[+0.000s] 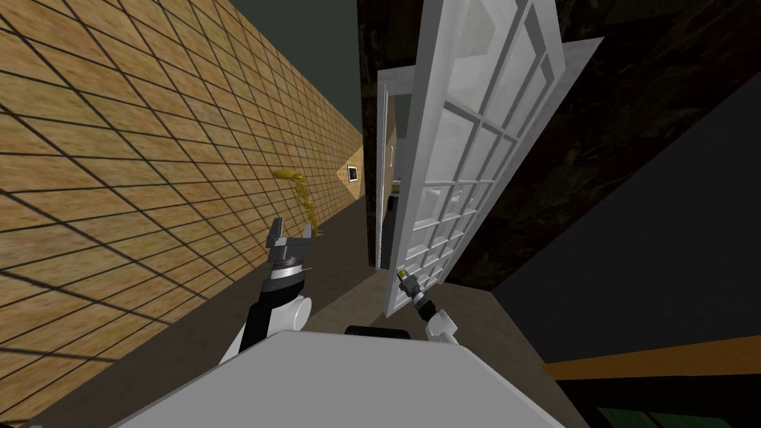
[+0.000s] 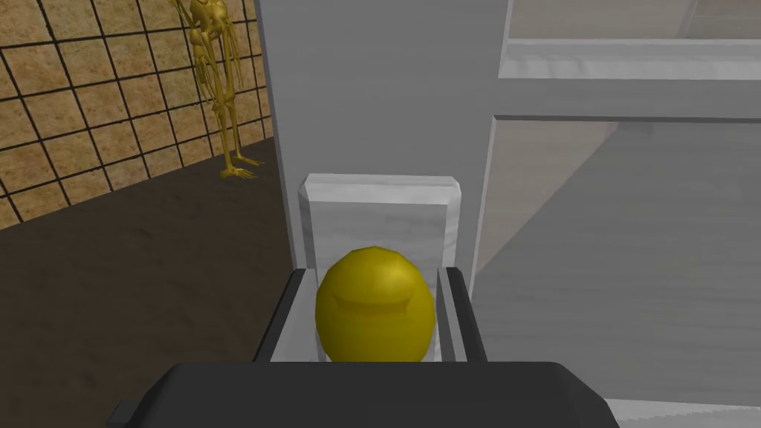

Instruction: Push the door open

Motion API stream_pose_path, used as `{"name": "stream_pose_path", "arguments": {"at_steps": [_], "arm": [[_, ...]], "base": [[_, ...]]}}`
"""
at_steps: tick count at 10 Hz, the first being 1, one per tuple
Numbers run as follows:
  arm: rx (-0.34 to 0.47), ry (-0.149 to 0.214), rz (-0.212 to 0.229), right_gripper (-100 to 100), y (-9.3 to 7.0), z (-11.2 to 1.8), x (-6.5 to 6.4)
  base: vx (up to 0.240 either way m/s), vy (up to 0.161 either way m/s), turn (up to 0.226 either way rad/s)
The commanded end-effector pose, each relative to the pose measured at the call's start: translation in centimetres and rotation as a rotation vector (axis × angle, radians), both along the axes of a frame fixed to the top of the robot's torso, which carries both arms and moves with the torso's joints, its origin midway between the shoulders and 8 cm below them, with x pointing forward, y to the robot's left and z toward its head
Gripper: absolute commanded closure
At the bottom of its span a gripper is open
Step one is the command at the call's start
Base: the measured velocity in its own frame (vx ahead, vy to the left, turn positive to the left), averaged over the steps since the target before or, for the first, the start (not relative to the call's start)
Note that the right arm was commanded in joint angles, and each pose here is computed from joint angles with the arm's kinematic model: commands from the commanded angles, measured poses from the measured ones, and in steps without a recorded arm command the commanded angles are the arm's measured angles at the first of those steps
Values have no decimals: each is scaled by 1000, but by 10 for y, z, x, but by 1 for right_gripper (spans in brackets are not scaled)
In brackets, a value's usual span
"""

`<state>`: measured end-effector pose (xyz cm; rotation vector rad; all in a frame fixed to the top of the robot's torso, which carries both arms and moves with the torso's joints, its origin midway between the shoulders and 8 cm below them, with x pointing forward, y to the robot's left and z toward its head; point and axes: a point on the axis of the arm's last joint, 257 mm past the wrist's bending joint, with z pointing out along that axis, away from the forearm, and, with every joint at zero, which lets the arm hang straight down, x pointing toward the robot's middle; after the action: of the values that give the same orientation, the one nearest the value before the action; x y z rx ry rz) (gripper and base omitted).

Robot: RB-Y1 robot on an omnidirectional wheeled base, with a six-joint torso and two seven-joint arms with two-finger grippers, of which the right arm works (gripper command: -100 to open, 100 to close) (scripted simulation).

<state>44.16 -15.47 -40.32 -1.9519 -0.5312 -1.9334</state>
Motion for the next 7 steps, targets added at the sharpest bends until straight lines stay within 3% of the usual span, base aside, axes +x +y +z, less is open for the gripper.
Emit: {"name": "stream_pose_path", "arguments": {"at_steps": [1,4,5,7], "arm": [[-5,-3,15,100,-1,1,-1],[19,-2,80,100,26,3,-9],[12,2,71,100,22,1,-10],[2,3,110,100,25,0,-16]], "base": [[-162,-150,23],[-142,-172,21],[-67,-81,29],[-97,-122,45]]}}
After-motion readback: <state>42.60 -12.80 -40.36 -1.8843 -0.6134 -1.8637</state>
